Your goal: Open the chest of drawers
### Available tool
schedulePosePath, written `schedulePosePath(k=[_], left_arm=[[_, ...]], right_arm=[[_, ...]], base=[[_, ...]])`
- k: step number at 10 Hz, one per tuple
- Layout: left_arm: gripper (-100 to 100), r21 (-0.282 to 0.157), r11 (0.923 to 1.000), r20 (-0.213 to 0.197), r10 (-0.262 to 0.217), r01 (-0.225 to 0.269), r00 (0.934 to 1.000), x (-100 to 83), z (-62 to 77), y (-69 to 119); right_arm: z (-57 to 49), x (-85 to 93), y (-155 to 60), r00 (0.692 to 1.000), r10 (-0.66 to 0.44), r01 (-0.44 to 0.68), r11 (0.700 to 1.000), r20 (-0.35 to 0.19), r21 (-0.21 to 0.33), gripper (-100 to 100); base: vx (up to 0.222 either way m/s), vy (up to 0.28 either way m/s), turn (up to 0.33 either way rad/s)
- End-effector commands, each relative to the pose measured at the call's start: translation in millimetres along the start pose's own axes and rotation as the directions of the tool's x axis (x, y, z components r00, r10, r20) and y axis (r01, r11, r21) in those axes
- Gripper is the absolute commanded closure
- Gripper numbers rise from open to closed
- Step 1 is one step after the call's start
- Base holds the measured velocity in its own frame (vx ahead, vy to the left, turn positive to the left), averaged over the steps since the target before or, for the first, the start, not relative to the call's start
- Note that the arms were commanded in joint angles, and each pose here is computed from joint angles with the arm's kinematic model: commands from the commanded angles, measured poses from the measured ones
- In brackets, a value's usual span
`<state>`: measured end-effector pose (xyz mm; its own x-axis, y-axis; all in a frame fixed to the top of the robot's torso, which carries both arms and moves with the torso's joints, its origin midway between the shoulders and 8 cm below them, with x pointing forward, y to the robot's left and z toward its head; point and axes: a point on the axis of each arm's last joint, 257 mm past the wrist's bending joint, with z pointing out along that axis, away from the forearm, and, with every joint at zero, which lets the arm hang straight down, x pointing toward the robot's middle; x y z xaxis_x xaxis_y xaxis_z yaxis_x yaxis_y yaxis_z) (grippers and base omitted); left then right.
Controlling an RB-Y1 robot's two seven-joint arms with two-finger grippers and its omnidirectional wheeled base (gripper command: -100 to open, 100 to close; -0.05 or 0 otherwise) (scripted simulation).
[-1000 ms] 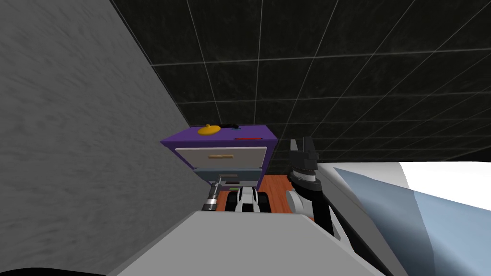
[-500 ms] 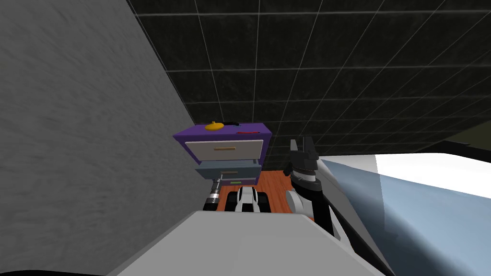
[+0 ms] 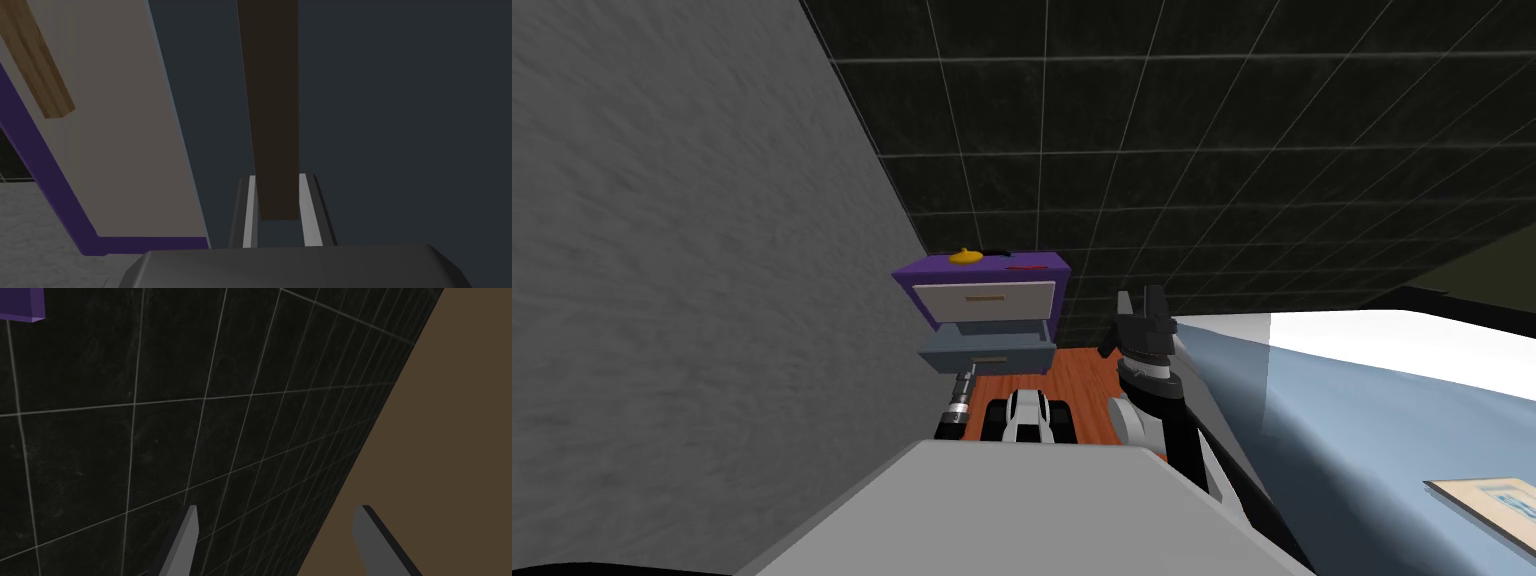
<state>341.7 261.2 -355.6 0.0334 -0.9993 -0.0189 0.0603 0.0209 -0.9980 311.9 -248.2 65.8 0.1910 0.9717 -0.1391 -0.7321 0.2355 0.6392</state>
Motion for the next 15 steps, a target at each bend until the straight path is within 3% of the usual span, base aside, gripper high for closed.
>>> schedulePosePath(k=[1,5,6,7,8,9,10,11,12,13,14,15], left_arm=[[-100,-0.003,1.0,-0.012,-0.007,0.007,0.9999,-10.1,13.4,2.4],[-100,-0.035,0.9989,-0.022,-0.031,0.03,0.9993,-42.7,46.3,12.1],[-100,-0.012,0.9998,-0.032,-0.017,0.017,0.9993,-47.8,57.8,2.3],[-100,-0.029,0.9991,-0.023,-0.031,0.03,0.9992,-60.1,65.8,6.6],[-100,-0.014,0.9998,-0.033,-0.017,0.017,0.9993,-62.8,73.8,-0.6],[-100,-0.022,0.9996,-0.027,-0.02,0.019,0.9994,-78.8,86.1,-1.4],[-100,-0.014,0.9998,-0.031,-0.016,0.015,0.9994,-78.9,90.3,-5.2],[-100,-0.023,0.9996,-0.022,-0.015,0.014,0.9996,-97.0,102.5,-7.5],[-100,-0.013,0.9998,-0.026,-0.013,0.013,0.9996,-96.1,107.2,-11.7],[-100,-0.028,0.9995,-0.011,-0.013,0.012,0.9999,-115.9,115.8,-12.2],[-100,-0.011,0.9999,-0.017,-0.01,0.01,0.9998,-114.3,124.3,-20.1],[-100,-0.019,0.9998,-0.001,-0.008,0.008,1.0,-134.7,135.4,-24.7]], right_arm=[[0.0,0.0,0,1.0,0.0,0.0,1.0,0.0,0.0,0],[-0.1,0.0,0,1.0,0.0,0.0,1.0,0.0,0.0,0],[0.0,0.0,0,1.0,0.0,0.0,1.0,0.0,0.0,0],[0.0,0.0,0,1.0,0.0,0.0,1.0,0.0,0.0,0],[0.0,0.0,0,1.0,0.0,0.0,1.0,0.0,0.0,0],[-0.1,0.0,0,1.0,0.0,0.0,1.0,0.0,0.0,0],[-0.1,0.0,0,1.0,0.0,0.0,1.0,0.0,0.0,0],[-0.1,0.0,0,1.0,0.0,0.0,1.0,0.0,0.0,0],[-0.1,0.0,0,1.0,0.0,0.0,1.0,0.0,0.0,0],[-0.1,0.0,0,1.0,0.0,0.0,1.0,0.0,0.0,0],[-0.1,0.0,0,1.0,0.0,0.0,1.0,0.0,0.0,0],[-0.1,0.0,0,1.0,0.0,0.0,1.0,0.0,0.0,0]], base=[[-0.06,-0.071,0.005],[-0.064,-0.1,-0.009],[-0.103,-0.089,-0.001],[-0.109,-0.082,-0.005],[-0.08,-0.061,-0.003],[-0.085,-0.071,-0.007],[-0.069,-0.065,0.0],[-0.075,-0.082,-0.009],[-0.063,-0.078,-0.001],[-0.061,-0.099,-0.007],[-0.062,-0.076,-0.001],[-0.102,-0.064,-0.005]])
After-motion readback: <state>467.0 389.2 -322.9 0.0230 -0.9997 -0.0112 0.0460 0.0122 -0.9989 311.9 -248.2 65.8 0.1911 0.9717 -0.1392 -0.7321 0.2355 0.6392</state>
